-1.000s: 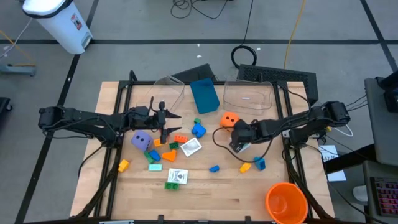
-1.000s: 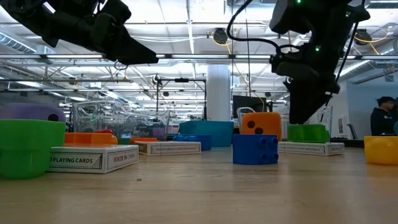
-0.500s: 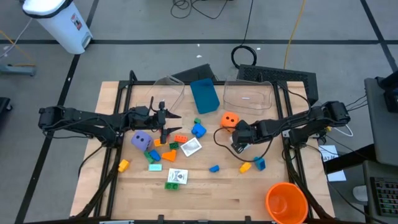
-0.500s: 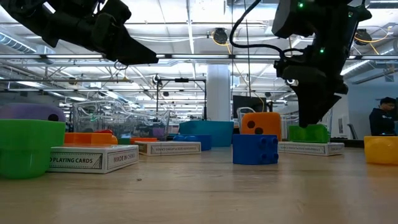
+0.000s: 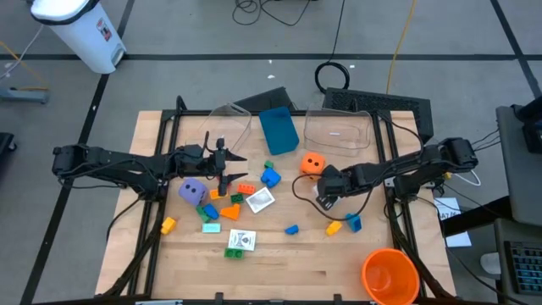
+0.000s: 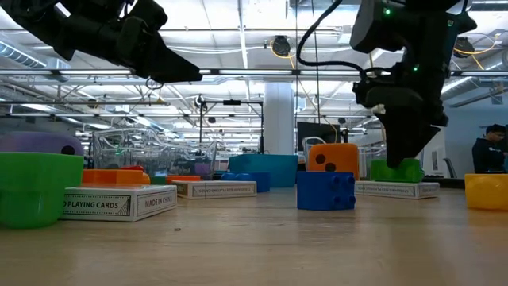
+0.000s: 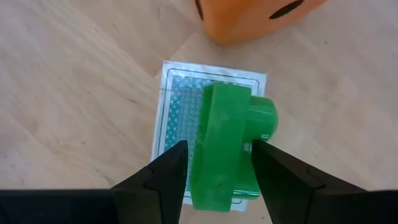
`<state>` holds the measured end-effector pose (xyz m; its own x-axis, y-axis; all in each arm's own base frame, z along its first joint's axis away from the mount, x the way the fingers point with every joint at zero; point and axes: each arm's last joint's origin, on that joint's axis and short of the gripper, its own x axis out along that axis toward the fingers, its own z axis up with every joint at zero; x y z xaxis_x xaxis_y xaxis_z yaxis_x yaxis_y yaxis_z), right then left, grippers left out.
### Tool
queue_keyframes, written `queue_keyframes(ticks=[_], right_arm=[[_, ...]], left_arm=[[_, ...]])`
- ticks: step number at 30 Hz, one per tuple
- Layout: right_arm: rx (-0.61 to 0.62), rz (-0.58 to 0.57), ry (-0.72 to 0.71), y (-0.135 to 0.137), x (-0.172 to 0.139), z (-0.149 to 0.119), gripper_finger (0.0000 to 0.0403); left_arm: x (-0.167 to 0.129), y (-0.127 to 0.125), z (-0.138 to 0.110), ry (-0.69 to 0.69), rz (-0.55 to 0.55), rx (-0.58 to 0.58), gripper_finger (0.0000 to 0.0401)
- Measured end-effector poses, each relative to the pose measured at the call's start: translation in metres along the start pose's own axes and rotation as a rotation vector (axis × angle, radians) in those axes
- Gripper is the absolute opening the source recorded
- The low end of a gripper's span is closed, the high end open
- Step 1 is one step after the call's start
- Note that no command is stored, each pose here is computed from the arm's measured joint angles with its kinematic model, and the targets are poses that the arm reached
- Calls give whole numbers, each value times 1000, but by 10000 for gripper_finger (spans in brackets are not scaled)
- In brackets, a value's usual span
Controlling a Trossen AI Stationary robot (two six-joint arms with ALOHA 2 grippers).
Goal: Pick & Place Toys
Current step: Put the green game piece into the left transparent bin
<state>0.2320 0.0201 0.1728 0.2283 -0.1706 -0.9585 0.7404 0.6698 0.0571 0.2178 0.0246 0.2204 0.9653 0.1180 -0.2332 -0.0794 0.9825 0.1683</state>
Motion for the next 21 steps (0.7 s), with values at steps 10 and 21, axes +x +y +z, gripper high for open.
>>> queue_keyframes(ticks=[10, 21], right_arm=[[-5, -10, 20, -3, 3, -2, 125], [-35, -23, 36, -5, 4, -3, 20]], left_arm=[[0, 0, 0, 0, 0, 0, 230], [0, 0, 0, 0, 0, -5, 230]])
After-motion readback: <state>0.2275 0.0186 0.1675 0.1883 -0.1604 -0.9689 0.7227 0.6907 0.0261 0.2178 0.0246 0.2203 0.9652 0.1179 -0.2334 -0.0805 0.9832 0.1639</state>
